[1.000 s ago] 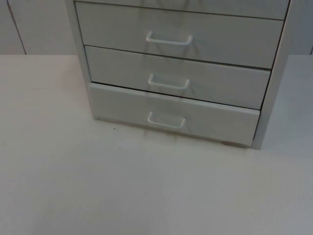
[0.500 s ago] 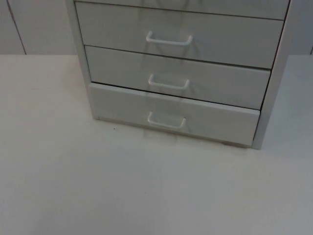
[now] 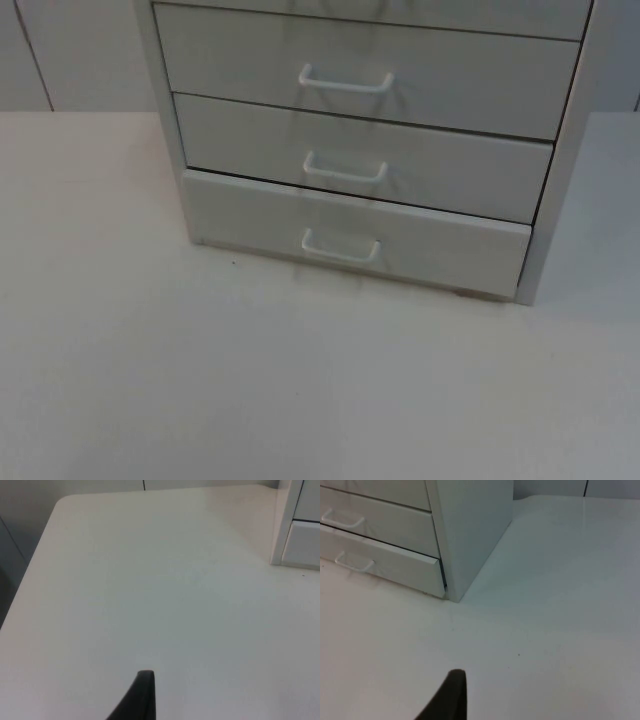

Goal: Open the drawer with the left hand, place the block into the drawer with the right hand, then close the drawer with the left hand.

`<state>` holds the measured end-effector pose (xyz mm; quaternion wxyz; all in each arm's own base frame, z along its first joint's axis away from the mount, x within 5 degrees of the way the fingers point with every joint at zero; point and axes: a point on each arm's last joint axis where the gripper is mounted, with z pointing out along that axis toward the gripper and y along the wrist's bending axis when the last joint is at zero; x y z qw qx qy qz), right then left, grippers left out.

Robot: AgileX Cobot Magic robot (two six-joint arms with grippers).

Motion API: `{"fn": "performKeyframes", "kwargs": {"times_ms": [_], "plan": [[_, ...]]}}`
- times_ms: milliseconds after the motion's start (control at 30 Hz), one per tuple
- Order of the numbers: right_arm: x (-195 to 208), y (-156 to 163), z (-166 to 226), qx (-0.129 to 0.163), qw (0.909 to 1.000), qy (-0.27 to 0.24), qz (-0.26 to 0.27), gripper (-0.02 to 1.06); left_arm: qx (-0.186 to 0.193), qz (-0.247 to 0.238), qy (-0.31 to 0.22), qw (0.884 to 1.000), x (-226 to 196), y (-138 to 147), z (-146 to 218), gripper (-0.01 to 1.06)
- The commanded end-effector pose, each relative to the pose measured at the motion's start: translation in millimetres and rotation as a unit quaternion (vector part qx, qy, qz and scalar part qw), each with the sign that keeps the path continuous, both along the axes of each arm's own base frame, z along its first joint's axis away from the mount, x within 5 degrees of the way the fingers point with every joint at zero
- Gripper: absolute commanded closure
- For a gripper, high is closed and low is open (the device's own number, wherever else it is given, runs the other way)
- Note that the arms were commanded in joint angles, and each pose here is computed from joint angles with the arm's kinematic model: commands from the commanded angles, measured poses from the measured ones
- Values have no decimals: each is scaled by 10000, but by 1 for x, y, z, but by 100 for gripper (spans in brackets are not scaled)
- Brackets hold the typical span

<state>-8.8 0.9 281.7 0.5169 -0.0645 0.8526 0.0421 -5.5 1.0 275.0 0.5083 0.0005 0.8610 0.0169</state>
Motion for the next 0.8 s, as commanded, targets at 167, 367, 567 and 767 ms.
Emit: {"fn": "performKeyframes", "kwargs": {"times_ms": [167,367,567,767], "plan": [[1,0,-1,-3,10000,-38,32,-1,-23,-8,-50,10000,1,-1,0,0],[1,0,-1,-3,10000,-38,32,-1,-23,-8,-50,10000,1,-1,0,0],[1,0,-1,-3,10000,-38,32,-1,-23,-8,-50,10000,1,-1,0,0],[1,1,-1,33,9997,-33,-239,-1,-23,-8,-50,10000,1,-1,0,0]]}}
